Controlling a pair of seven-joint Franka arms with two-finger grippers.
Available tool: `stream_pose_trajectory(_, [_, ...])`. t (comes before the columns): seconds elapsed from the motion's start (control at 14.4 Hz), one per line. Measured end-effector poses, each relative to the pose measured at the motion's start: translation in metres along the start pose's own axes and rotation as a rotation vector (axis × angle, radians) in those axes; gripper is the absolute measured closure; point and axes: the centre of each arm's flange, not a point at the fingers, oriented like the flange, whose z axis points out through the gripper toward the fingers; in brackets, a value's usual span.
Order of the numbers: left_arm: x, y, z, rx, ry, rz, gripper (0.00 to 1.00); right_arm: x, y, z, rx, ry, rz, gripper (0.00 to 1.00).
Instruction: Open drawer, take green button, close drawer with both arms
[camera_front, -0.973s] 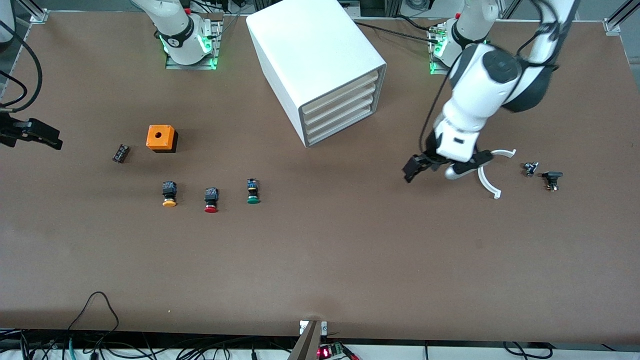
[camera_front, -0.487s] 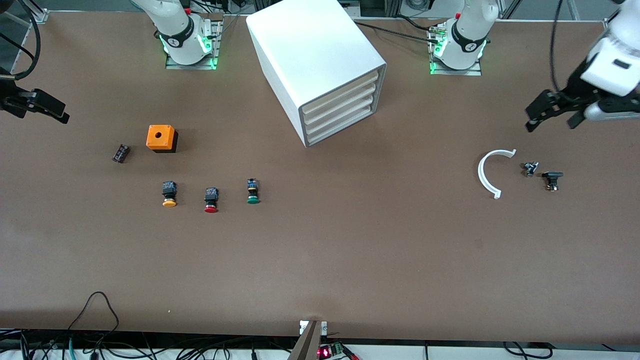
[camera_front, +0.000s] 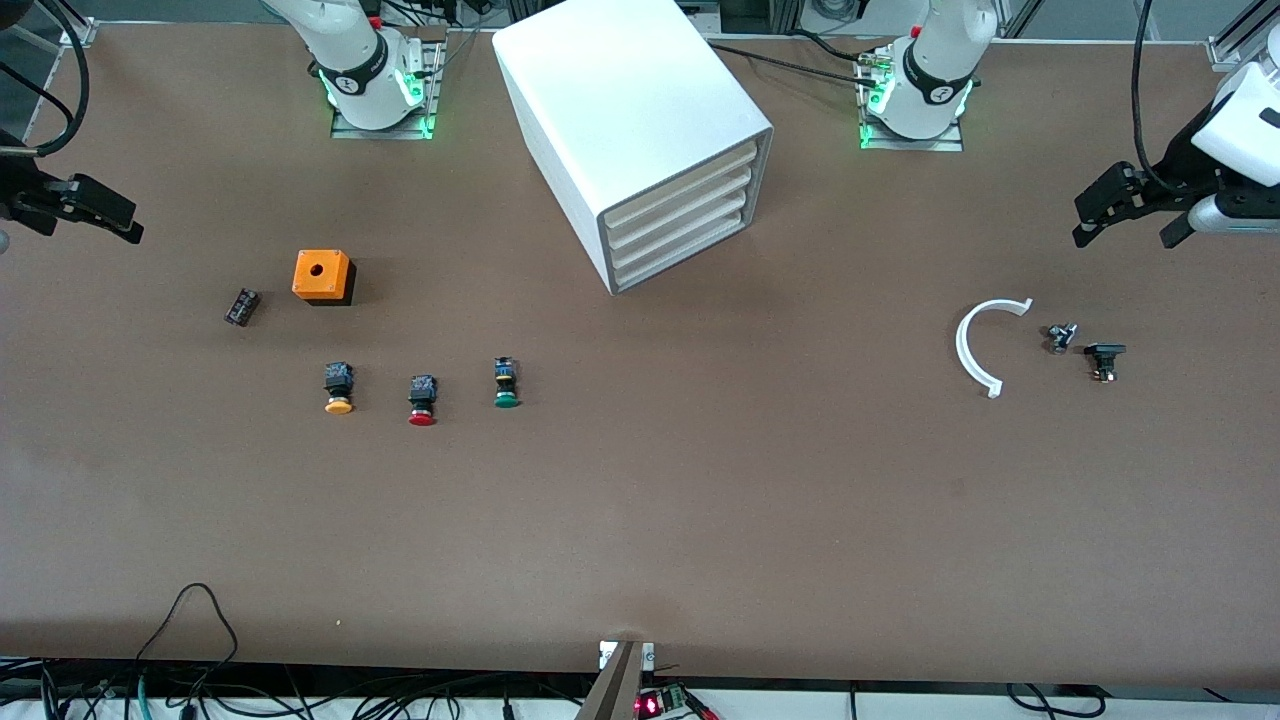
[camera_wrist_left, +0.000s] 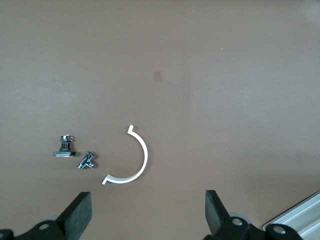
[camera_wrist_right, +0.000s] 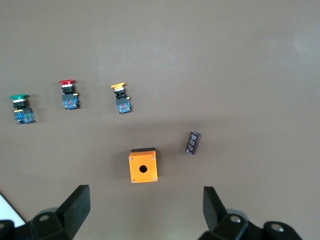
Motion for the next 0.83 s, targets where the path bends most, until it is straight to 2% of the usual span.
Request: stream_pose_trajectory(0.83, [0.0028, 0.0070, 0.0019, 0.000, -0.010, 0.015, 0.00, -0.0029, 0.0005, -0.0022, 0.001, 0.002, -0.001, 0.00])
